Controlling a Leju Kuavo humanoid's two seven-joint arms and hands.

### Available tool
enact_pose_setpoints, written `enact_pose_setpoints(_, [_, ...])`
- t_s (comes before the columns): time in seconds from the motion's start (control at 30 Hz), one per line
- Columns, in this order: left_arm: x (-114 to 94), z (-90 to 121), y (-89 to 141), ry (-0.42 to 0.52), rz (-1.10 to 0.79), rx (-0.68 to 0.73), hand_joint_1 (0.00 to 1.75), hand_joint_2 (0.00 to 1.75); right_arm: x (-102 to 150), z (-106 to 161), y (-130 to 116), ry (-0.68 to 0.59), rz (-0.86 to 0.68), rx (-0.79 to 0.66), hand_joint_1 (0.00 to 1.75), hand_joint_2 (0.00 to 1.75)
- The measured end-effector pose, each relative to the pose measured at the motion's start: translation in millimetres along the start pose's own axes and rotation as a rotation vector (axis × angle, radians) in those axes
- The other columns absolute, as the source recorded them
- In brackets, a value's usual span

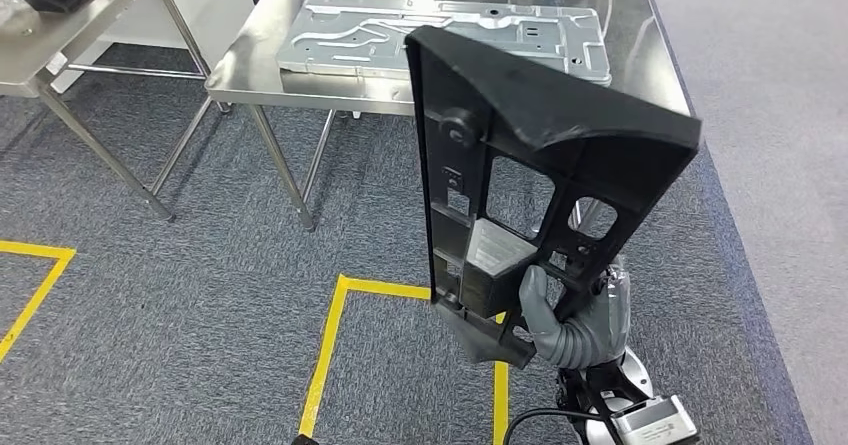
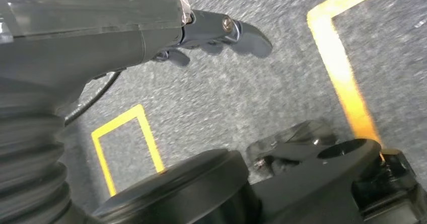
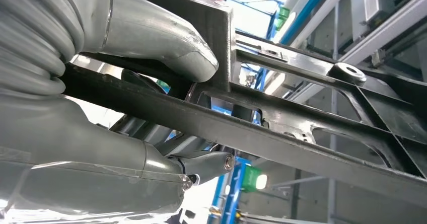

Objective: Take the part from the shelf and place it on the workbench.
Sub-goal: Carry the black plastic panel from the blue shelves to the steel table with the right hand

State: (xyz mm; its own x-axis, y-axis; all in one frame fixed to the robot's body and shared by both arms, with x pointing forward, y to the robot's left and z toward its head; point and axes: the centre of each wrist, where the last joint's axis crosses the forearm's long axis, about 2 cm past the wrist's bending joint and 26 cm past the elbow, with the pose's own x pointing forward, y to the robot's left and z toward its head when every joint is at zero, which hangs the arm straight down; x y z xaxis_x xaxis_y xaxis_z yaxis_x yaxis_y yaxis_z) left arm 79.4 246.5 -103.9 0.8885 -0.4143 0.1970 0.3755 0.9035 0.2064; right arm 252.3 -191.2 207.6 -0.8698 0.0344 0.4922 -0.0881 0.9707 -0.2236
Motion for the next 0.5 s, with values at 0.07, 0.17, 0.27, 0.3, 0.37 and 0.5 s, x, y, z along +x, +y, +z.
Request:
enact_pose_setpoints(0.07, [-1.0,0.1,-0.6,0.001,-0.002,-0.002,0.00,1.75,0.5,-1.6,-0.1,-0.012,0.022,0.009,1.75,1.75])
enact_pose_setpoints(0.17, [-6.4,0.7,-3.3,0.010,-0.005,-0.006,0.00,1.75,4.3,-5.5,1.8,-0.045,0.038,0.021,1.75,1.75])
enact_pose_setpoints(0.27, [-7.6,1.2,-5.1,0.013,-0.004,-0.008,0.00,1.75,10.9,-10.3,4.0,-0.095,0.038,0.032,1.75,1.75])
enact_pose_setpoints(0.3, [-7.8,1.4,-6.0,0.014,-0.004,-0.010,0.00,1.75,13.3,-12.8,4.5,-0.113,0.035,0.034,1.75,1.75])
enact_pose_setpoints(0.37, [-7.7,1.8,-7.7,0.017,-0.006,-0.013,0.00,1.75,18.0,-19.3,4.6,-0.148,0.026,0.033,1.75,1.75])
enact_pose_setpoints(0.5, [-9.7,2.2,-9.3,0.024,-0.013,-0.016,0.00,1.75,23.4,-24.6,4.3,-0.178,0.012,0.034,1.75,1.75])
